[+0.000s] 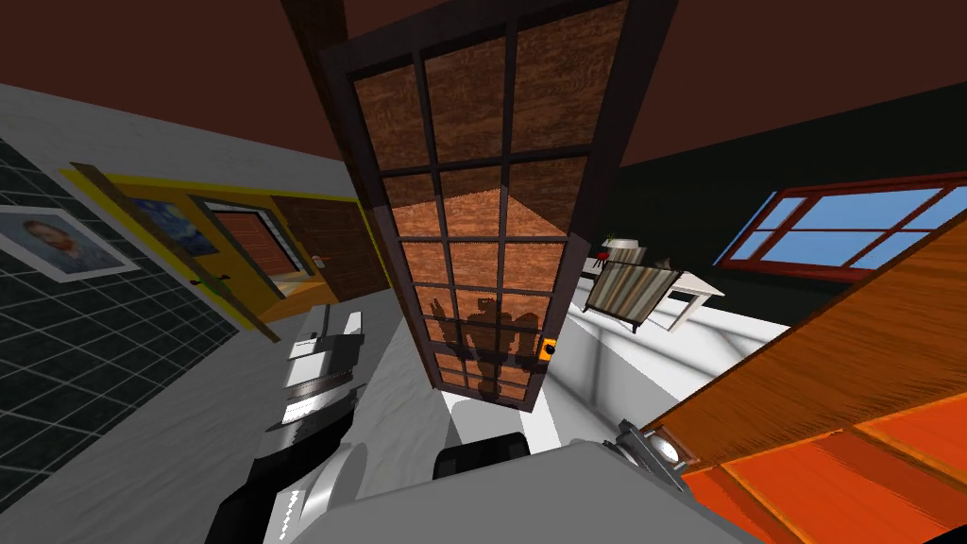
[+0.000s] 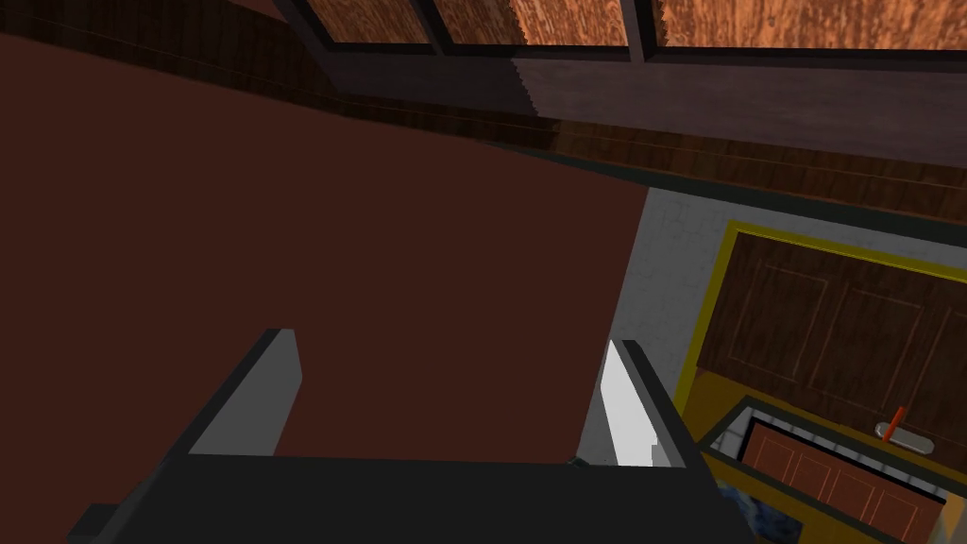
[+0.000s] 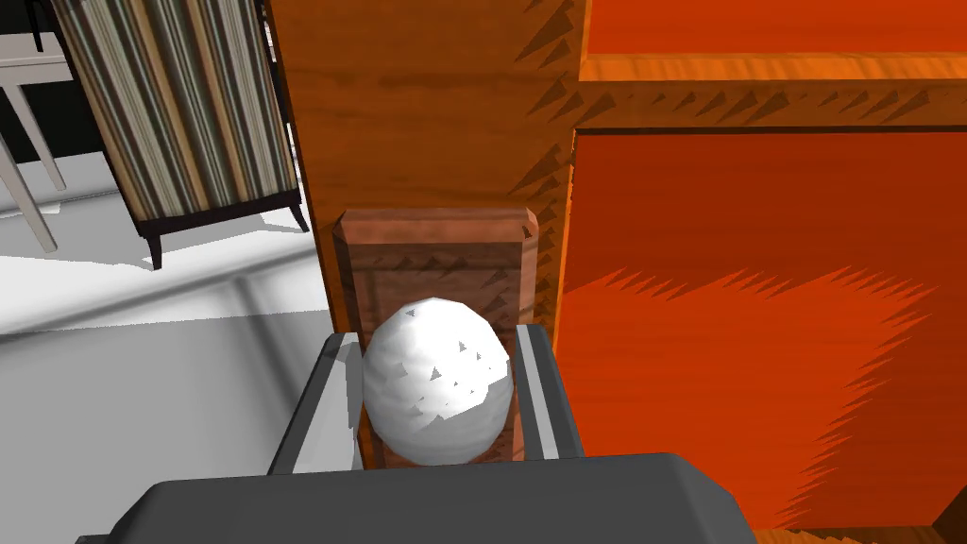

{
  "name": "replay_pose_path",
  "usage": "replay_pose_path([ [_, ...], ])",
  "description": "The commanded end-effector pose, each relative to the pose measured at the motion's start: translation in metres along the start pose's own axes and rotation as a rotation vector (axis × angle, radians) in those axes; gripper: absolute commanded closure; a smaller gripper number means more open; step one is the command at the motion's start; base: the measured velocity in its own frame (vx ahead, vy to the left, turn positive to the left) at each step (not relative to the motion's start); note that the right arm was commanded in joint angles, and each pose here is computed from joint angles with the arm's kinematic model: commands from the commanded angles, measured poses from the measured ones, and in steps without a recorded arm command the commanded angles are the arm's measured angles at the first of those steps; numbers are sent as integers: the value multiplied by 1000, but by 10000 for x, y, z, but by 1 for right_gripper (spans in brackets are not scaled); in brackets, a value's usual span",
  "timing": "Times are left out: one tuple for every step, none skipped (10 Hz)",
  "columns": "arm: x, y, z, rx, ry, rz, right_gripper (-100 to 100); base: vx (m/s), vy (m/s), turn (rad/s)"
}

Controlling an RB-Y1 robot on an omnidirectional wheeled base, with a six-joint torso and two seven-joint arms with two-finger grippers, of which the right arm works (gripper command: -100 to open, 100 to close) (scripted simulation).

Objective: Push the door open

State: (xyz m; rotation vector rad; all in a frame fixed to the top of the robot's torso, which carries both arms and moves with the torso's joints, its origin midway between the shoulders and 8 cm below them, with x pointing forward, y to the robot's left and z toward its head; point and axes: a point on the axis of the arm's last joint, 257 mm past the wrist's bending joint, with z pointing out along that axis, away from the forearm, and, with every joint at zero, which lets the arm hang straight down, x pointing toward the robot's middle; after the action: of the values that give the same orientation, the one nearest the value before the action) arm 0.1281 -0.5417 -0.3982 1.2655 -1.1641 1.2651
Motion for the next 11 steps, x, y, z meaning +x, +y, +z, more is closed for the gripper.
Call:
replay_pose_path([
  [80,127,88,-57,24,6,100,-25,-189,189],
  [87,172,102,-78,27,7,100,-20,-167,133],
  [99,267,124,-121,30,8,100,-30,-169,168],
  [103,315,131,-144,31,8,100,-39,-150,155],
  [104,365,135,-167,32,9,100,-44,-119,105],
  [103,464,132,-213,31,10,100,-17,-127,179],
  [100,513,126,-236,30,10,100,-24,-120,169],
  [96,560,117,-259,29,10,100,-28,-104,131],
  [90,606,105,-281,26,10,100,-10,-101,99],
  [74,691,74,-323,21,9,100,-21,-121,172],
  [64,731,56,-343,18,9,100,-27,-125,120],
])
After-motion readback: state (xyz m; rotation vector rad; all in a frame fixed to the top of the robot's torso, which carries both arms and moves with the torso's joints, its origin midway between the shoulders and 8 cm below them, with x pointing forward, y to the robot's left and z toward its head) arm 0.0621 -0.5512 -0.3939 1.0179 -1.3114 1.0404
